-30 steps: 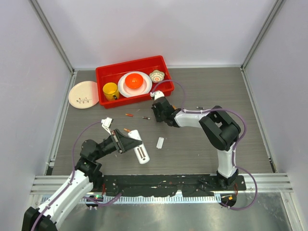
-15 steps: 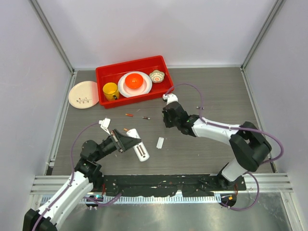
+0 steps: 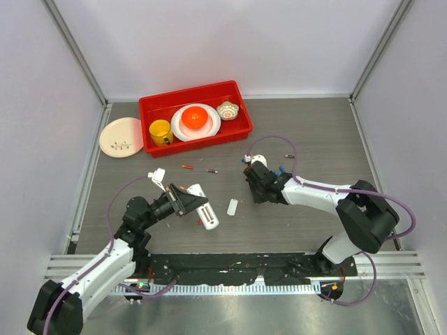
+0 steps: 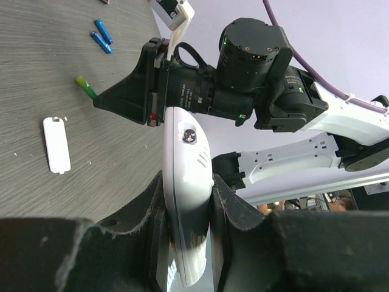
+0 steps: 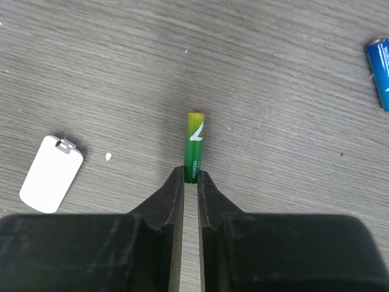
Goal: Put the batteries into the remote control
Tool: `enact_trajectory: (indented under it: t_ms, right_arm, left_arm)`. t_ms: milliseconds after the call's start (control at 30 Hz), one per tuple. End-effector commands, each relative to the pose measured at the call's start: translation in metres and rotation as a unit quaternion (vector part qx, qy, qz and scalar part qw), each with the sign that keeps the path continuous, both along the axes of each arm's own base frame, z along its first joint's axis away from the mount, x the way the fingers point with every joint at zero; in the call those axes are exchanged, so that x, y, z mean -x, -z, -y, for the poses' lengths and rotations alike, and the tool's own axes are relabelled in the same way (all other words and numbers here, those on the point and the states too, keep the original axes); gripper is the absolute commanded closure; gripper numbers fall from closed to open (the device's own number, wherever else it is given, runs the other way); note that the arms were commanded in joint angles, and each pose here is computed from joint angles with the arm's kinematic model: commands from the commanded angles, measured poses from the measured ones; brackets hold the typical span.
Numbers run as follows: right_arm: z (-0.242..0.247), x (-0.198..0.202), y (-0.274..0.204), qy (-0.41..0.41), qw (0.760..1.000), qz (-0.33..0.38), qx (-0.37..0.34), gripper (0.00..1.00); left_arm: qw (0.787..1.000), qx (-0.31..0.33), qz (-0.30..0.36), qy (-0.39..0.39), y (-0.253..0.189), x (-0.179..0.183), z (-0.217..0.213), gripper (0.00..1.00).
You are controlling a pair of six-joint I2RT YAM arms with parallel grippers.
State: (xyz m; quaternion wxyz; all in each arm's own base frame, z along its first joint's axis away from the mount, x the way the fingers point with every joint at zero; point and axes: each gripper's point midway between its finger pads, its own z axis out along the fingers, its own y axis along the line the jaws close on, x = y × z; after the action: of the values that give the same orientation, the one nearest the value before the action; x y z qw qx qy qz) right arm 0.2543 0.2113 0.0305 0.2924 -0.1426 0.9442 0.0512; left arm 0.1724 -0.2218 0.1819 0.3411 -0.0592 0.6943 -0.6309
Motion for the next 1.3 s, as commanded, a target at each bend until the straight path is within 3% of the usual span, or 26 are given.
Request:
enact_trajectory:
  t_ms: [0, 167, 233, 433, 1000, 1067, 1100, 1167, 1267]
  right_arm:
    - [0.001, 0.004, -0.004, 0.003, 1.0, -0.011, 0.007, 0.94]
    - [0.001, 0.006, 0.001, 0.003, 1.0, -0.023, 0.013, 0.66]
    - [0.001, 0.006, 0.003, 0.003, 1.0, -0.027, 0.016, 0.6]
    - [0.0, 0.005, 0.003, 0.0, 0.999, -0.03, 0.021, 0.58]
    - [-0.001, 0.004, 0.013, -0.023, 0.998, -0.053, 0.025, 0.74]
    - [-0.002, 0.007, 0.016, -0.025, 0.998, -0.059, 0.02, 0.78]
    - [-0.001, 0.008, 0.017, -0.024, 0.998, -0.063, 0.019, 0.88]
    - [-0.006, 0.012, 0.022, -0.03, 0.997, -0.076, 0.011, 0.96]
    - [-0.007, 0.014, 0.022, -0.019, 0.997, -0.08, -0.003, 0.99]
  left_arm:
    - [0.998, 0.025, 0.065, 0.003, -0.032, -0.001, 0.001, 1.0]
    - [0.998, 0.022, 0.063, 0.002, -0.03, -0.002, 0.001, 1.0]
    - [0.998, 0.021, 0.065, 0.006, -0.031, -0.001, 0.001, 1.0]
    - [0.998, 0.019, 0.063, 0.007, -0.028, 0.0, 0.002, 1.0]
    - [0.998, 0.017, 0.068, 0.009, -0.028, 0.0, 0.002, 1.0]
    - [0.998, 0.016, 0.067, 0.009, -0.027, 0.0, 0.002, 1.0]
    - [0.998, 0.016, 0.067, 0.005, -0.027, -0.001, 0.001, 1.0]
    - [0.998, 0.016, 0.067, 0.001, -0.027, -0.005, 0.002, 1.0]
    - [0.997, 0.018, 0.072, 0.002, -0.031, -0.011, 0.007, 1.0]
